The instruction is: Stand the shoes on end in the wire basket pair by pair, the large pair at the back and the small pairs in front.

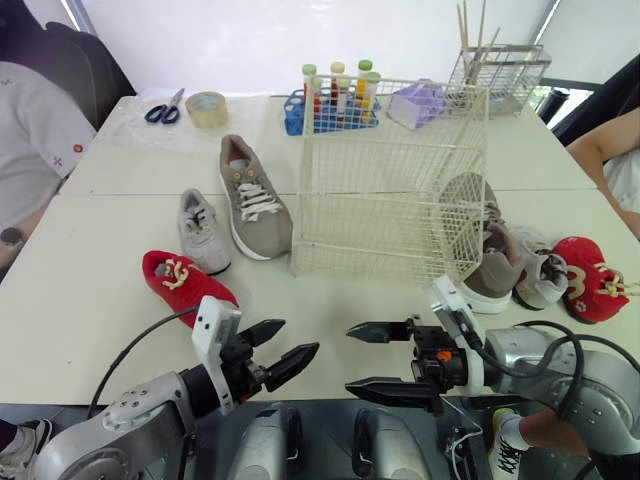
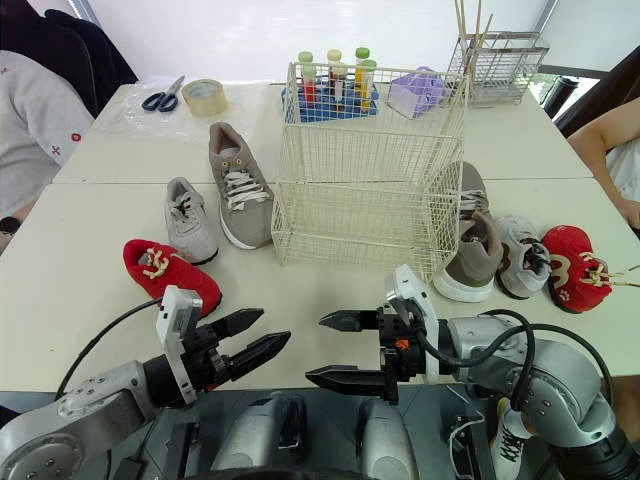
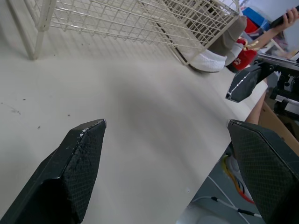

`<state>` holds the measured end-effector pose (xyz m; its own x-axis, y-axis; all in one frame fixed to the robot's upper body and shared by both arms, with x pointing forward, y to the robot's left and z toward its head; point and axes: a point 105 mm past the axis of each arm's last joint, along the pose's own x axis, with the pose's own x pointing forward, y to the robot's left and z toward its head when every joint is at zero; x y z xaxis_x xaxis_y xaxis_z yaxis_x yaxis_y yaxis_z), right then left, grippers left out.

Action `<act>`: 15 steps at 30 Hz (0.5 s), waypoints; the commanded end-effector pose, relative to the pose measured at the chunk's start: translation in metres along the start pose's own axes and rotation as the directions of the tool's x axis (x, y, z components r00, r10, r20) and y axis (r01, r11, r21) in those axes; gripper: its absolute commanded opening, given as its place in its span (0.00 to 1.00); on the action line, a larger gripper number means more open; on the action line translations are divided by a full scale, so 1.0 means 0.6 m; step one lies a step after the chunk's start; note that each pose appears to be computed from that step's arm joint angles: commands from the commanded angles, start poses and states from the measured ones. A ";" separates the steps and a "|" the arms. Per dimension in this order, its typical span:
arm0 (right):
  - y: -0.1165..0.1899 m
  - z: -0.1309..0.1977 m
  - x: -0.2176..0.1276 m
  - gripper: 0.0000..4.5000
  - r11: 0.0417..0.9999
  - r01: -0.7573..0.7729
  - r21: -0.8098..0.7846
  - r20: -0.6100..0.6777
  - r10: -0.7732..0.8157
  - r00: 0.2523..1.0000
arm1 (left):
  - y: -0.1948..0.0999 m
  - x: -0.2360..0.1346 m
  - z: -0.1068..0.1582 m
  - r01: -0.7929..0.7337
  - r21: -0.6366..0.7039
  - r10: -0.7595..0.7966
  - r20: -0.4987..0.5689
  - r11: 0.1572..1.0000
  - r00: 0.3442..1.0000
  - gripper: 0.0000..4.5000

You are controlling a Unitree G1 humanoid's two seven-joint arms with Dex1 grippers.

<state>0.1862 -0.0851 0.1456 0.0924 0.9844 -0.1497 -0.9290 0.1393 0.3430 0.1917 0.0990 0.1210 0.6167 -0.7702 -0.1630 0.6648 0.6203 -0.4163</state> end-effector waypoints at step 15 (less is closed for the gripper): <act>-0.002 0.015 -0.006 1.00 0.999 0.002 -0.053 0.007 -0.002 1.000 | 0.007 0.010 0.011 -0.022 0.042 0.019 0.072 0.999 0.997 0.96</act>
<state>0.1892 -0.0859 0.1467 0.0958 0.9835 -0.1531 -0.9321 0.1426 0.3330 0.1984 0.0955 0.1183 0.6394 -0.7574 -0.1324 0.6656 0.6314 -0.3978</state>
